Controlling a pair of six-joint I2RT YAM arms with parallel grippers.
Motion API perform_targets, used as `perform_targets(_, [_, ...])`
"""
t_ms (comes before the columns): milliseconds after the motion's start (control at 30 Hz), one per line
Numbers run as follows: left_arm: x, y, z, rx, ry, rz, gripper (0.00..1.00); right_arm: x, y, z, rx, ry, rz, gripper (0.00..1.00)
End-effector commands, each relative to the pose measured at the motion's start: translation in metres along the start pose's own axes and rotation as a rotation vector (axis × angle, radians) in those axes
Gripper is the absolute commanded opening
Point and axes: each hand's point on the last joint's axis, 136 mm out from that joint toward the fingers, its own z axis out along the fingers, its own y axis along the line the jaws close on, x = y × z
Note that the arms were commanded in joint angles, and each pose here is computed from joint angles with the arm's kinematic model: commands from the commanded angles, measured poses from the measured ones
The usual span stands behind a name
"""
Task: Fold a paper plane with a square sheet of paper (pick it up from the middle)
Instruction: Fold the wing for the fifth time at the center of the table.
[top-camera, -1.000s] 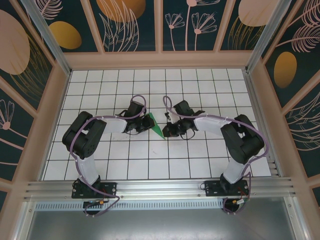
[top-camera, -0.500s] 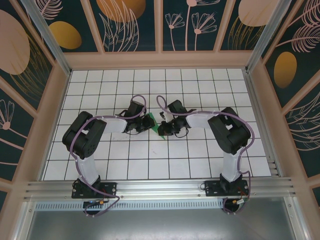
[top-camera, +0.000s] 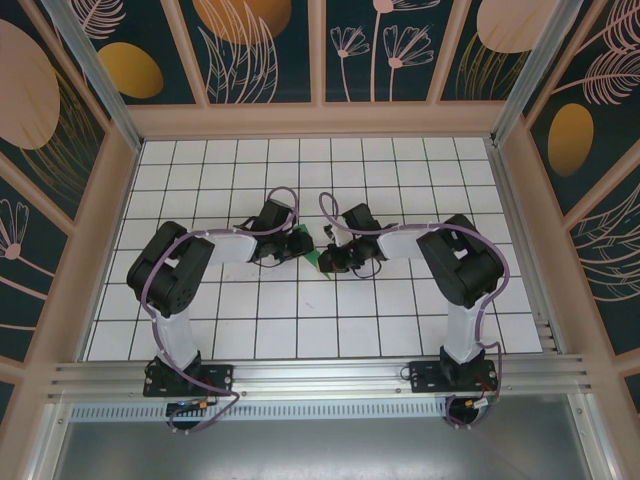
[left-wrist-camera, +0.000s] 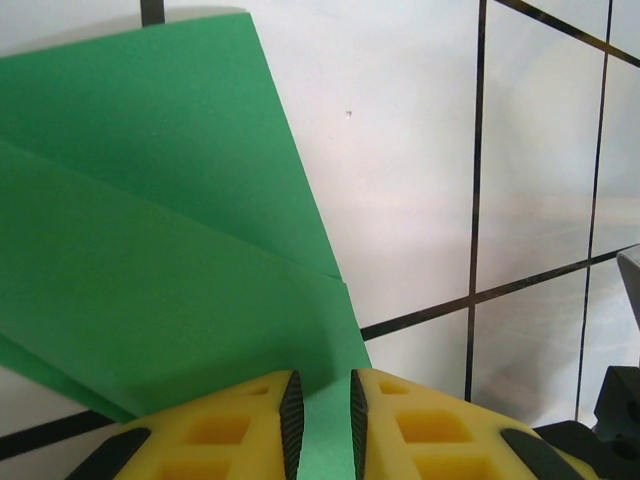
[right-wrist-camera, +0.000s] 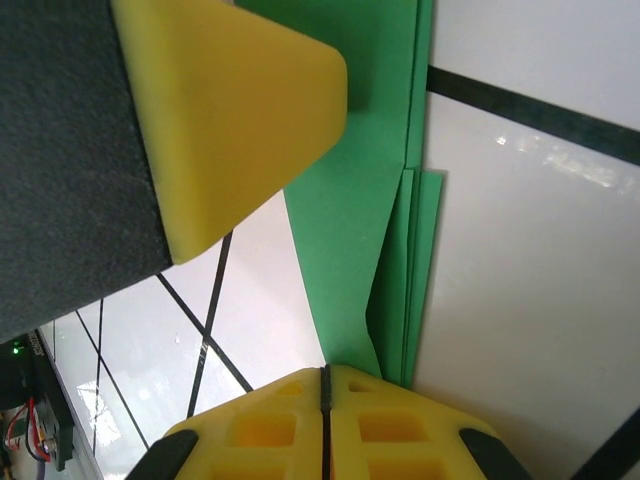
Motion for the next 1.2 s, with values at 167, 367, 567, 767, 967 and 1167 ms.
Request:
perform_targets(167, [-0.045,0.048,-0.004,-0.103,-0.108,0.065,0.25,0.055,-0.06,0.005,0.178,0.14,0.147,0.1])
perform_targets(367, [-0.067,0.051,-0.011,-0.132,-0.141,0.086,0.25,0.057,-0.062,0.005,0.18,0.145,0.153,0.1])
perform_targets(567, [-0.071,0.066,-0.008,-0.191,-0.132,0.089,0.25,0.057,-0.063,0.005,0.18,0.146,0.156,0.1])
perform_targets(767, [-0.072,0.081,-0.009,-0.239,-0.134,0.086,0.25,0.057,-0.063,0.005,0.178,0.146,0.159,0.1])
perform_targets(967, [-0.077,0.097,-0.017,-0.276,-0.153,0.068,0.25,0.057,-0.064,0.004,0.178,0.142,0.164,0.1])
perform_targets(1167, [-0.098,0.107,-0.04,-0.292,-0.23,0.038,0.26,0.057,-0.064,0.004,0.17,0.138,0.164,0.1])
